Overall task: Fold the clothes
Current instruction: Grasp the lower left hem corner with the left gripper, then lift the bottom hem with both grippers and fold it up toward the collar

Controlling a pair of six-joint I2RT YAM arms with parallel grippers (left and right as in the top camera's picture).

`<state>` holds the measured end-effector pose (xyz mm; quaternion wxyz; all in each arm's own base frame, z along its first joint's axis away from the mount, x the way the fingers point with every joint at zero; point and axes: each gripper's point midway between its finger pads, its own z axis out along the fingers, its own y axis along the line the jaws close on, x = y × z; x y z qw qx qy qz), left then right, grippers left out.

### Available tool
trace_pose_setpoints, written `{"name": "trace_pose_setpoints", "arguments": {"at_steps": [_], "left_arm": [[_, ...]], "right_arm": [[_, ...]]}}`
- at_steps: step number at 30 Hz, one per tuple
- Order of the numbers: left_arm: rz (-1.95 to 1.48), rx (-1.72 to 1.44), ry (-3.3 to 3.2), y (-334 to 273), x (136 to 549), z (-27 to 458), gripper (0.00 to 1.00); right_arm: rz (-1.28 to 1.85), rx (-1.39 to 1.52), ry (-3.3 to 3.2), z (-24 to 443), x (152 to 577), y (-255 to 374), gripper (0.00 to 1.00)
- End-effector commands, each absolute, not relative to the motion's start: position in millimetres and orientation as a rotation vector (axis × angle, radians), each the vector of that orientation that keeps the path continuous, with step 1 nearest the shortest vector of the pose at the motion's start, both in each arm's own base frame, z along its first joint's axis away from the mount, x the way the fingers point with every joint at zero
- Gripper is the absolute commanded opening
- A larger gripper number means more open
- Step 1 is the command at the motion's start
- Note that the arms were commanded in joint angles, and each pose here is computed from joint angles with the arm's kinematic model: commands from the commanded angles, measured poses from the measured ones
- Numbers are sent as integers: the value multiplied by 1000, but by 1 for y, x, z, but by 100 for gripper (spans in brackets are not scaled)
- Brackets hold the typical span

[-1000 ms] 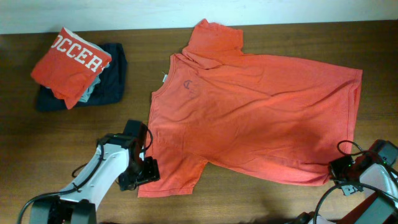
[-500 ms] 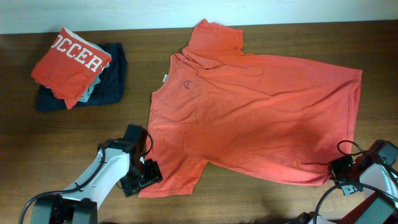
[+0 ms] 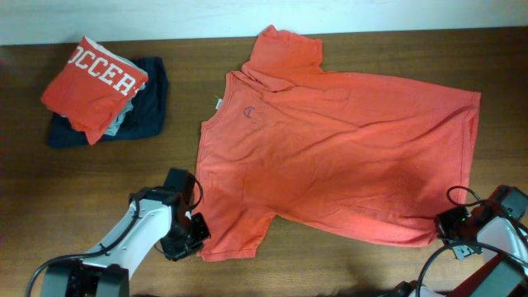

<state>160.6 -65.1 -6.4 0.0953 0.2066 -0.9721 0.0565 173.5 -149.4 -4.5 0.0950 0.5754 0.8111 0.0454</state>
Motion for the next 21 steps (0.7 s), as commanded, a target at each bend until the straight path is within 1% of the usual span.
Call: {"name": "trace_pose_setpoints", "arguments": {"at_steps": [1, 5, 13, 21], "left_arm": [[166, 536, -2898, -64, 159, -10, 1], [195, 480, -2965, -68, 182, 2, 1], [324, 400, -3170, -83, 256, 55, 1], [423, 398, -3347, -92, 310, 107, 1]], "right_arm": [[222, 1741, 2477, -20, 163, -125, 4], [232, 1739, 2481, -16, 165, -126, 4], [246, 1742, 2501, 15, 176, -135, 4], [241, 1732, 2490, 38, 186, -146, 4]]}}
